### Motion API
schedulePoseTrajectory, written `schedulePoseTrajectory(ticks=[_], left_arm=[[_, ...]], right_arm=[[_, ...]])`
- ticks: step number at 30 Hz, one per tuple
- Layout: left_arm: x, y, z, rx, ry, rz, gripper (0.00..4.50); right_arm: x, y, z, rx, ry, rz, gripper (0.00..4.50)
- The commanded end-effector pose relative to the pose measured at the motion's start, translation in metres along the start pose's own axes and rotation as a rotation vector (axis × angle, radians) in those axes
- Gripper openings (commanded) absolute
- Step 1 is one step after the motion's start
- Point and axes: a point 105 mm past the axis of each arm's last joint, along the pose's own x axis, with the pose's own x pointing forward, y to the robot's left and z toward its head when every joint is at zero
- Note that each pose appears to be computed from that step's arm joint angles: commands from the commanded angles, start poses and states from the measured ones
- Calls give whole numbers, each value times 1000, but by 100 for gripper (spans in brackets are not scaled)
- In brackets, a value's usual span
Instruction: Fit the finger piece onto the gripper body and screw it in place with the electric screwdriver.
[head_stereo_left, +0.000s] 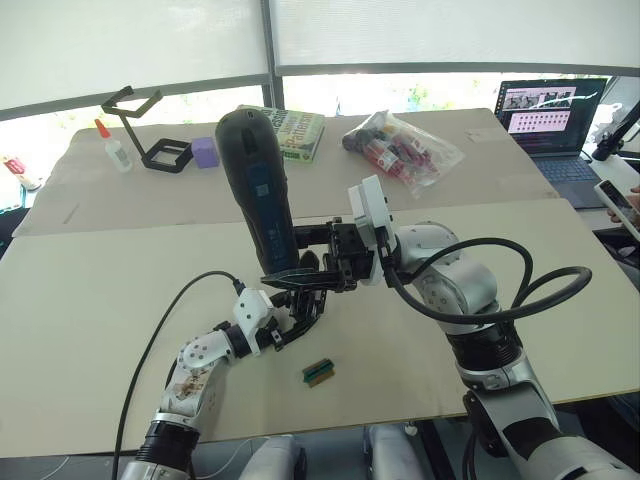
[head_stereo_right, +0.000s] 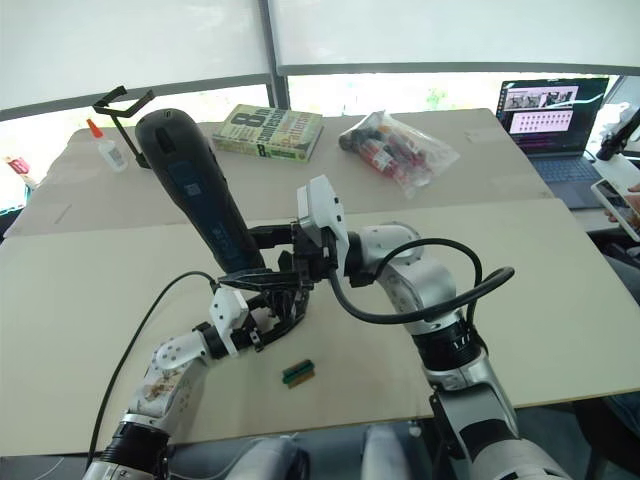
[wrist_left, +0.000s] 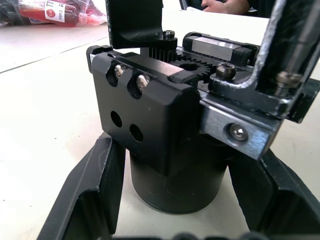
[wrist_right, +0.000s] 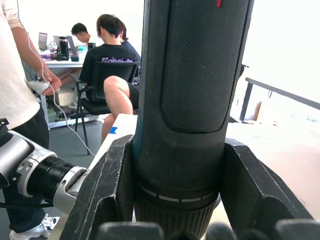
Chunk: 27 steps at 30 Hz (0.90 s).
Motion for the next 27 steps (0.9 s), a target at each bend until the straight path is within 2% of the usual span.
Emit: schedulePoseTrajectory(ticks=[1, 12, 20, 27], left_arm=[[1, -22, -25, -74, 85, -69, 250], [1, -22, -24, -74, 84, -69, 250], [1, -22, -24, -76, 85, -70, 250], [1, -22, -24, -76, 86, -73, 250]], right_arm=[[5, 7, 11, -44, -31, 34, 198], [5, 5, 6, -38, -22, 17, 198], [3, 2, -11, 5, 21, -15, 198], [-3, 0, -34, 70, 127, -54, 198]])
